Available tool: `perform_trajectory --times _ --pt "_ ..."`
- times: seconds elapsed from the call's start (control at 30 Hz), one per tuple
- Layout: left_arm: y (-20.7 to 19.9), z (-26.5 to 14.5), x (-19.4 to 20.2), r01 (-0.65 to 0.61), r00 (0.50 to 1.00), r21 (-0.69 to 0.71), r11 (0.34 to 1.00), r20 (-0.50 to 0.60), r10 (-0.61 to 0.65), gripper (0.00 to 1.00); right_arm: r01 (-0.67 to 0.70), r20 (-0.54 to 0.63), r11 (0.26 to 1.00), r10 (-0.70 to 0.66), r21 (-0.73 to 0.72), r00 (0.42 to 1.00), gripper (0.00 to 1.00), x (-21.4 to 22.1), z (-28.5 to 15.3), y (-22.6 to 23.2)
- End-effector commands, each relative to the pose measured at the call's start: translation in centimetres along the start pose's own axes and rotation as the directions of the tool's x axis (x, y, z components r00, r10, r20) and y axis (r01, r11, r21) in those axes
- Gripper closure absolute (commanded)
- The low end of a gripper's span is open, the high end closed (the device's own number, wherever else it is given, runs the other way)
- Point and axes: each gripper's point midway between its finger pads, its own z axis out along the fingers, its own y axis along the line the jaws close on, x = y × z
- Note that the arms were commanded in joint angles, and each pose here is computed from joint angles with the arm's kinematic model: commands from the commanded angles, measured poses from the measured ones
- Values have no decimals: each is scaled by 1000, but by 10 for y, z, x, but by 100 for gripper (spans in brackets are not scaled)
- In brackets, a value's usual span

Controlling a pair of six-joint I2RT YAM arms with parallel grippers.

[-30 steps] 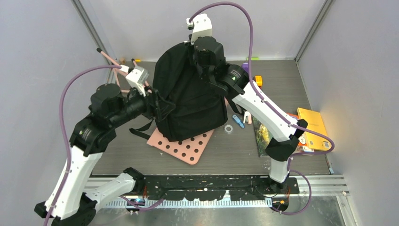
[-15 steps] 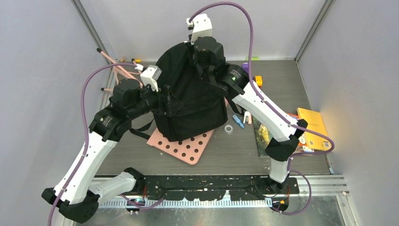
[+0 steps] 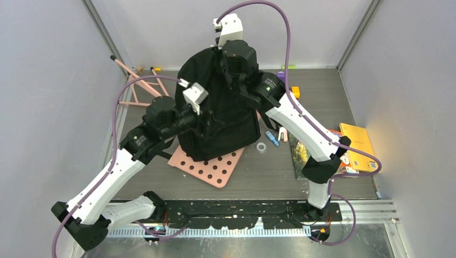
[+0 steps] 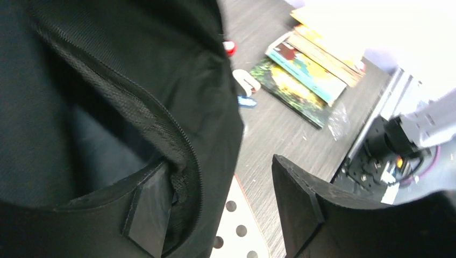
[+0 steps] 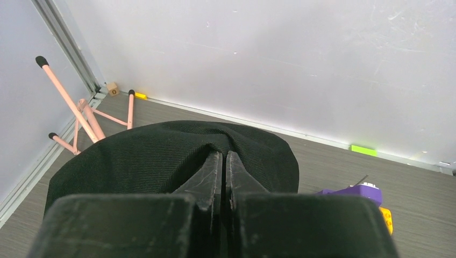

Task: Pack the student bag
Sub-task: Unzip the student bag at the center of the board.

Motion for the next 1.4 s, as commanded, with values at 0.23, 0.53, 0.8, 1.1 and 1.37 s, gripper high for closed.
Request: perform_trajectory --times 0.23,0.53,0.8,1.1,1.37 --pt "-101 -10 24 -360 932 344 867 82 354 38 -72 86 997 69 25 994 100 -36 -1 -9" --pt "-132 -17 75 -303 923 475 826 -70 379 40 -57 75 998 55 21 996 100 -31 3 -9" --pt "-137 -57 19 -314 943 439 842 46 329 35 -42 59 999 41 18 997 100 -25 4 -10" --pt "-78 -70 -75 -352 925 9 936 158 346 7 -42 38 999 43 -29 998 100 -20 -9 -11" --pt "-7 -34 -93 -383 899 -446 809 21 438 2 -67 32 997 68 -26 997 100 -19 -17 -17"
